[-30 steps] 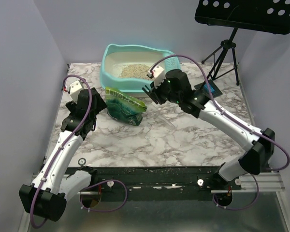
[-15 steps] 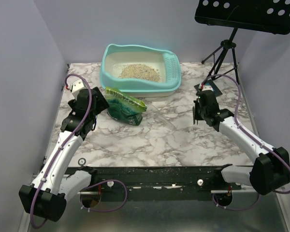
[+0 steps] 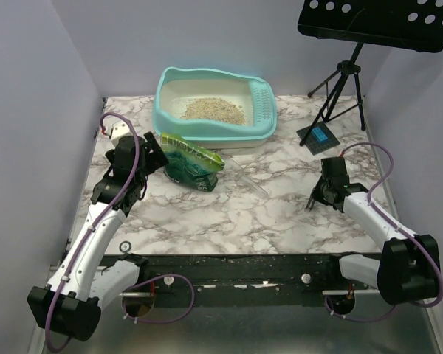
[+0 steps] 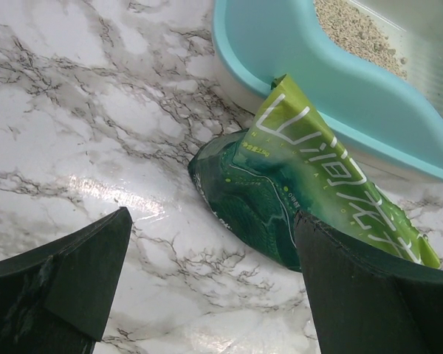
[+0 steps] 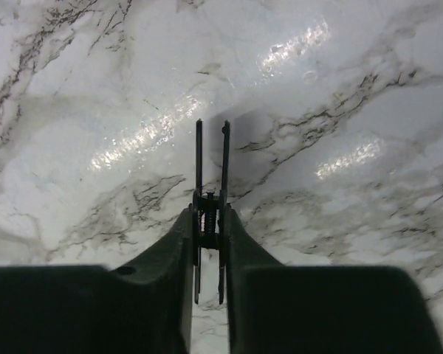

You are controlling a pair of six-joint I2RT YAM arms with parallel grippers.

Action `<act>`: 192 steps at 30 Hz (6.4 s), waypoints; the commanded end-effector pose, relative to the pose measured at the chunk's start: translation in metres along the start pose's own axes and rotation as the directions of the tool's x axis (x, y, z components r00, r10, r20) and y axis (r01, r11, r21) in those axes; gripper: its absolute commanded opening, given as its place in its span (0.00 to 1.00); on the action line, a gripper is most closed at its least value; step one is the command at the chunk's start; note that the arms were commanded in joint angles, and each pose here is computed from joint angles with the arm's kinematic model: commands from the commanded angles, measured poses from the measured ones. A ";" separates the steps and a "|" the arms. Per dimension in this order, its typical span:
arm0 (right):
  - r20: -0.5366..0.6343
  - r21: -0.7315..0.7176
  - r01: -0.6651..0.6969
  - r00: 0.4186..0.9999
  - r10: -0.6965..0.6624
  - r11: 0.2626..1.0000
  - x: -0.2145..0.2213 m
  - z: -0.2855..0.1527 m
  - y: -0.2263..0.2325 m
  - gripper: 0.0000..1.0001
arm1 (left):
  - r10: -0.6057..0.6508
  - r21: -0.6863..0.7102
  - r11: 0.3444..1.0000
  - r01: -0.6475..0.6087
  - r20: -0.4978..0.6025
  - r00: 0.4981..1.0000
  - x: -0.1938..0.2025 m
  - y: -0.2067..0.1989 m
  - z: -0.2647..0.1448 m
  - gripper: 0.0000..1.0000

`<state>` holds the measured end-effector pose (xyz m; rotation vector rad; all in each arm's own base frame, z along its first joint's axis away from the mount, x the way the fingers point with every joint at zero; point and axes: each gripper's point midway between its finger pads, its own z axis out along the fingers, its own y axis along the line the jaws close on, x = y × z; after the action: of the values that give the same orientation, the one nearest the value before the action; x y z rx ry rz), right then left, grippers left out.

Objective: Fill the litter box with clean litter

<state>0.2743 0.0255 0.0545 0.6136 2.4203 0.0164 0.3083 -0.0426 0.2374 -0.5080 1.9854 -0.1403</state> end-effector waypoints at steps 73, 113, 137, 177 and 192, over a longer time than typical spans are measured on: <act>0.218 -0.664 0.381 0.922 -0.320 0.644 -0.001 -0.133 0.159 0.68 | 0.305 0.557 0.808 -0.191 -0.118 0.945 0.058 -0.087 0.033 0.00; 0.603 -0.756 0.631 0.565 -0.563 -0.176 -0.001 -0.150 0.334 0.79 | 0.054 0.632 0.698 -0.337 0.423 0.905 0.005 -0.077 -0.069 0.00; 0.265 -0.963 0.224 0.692 -0.672 -0.149 0.036 -0.108 0.398 0.89 | 0.047 0.597 0.753 -0.277 0.370 0.928 -0.004 -0.069 -0.074 0.78; 0.674 -0.723 0.631 0.557 -0.485 -0.281 0.049 -0.248 0.344 0.00 | 0.197 0.632 0.647 -0.426 0.401 0.895 -0.012 -0.090 -0.089 0.78; 0.724 -0.629 0.726 0.417 -0.549 -0.277 0.071 -0.251 0.331 0.00 | 0.704 0.648 0.103 -0.755 0.489 0.515 0.055 -0.119 -0.131 0.82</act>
<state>0.2236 0.3941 0.2578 -1.3436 1.6487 0.9803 0.2168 -0.2006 0.3431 0.9343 1.4882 -0.5479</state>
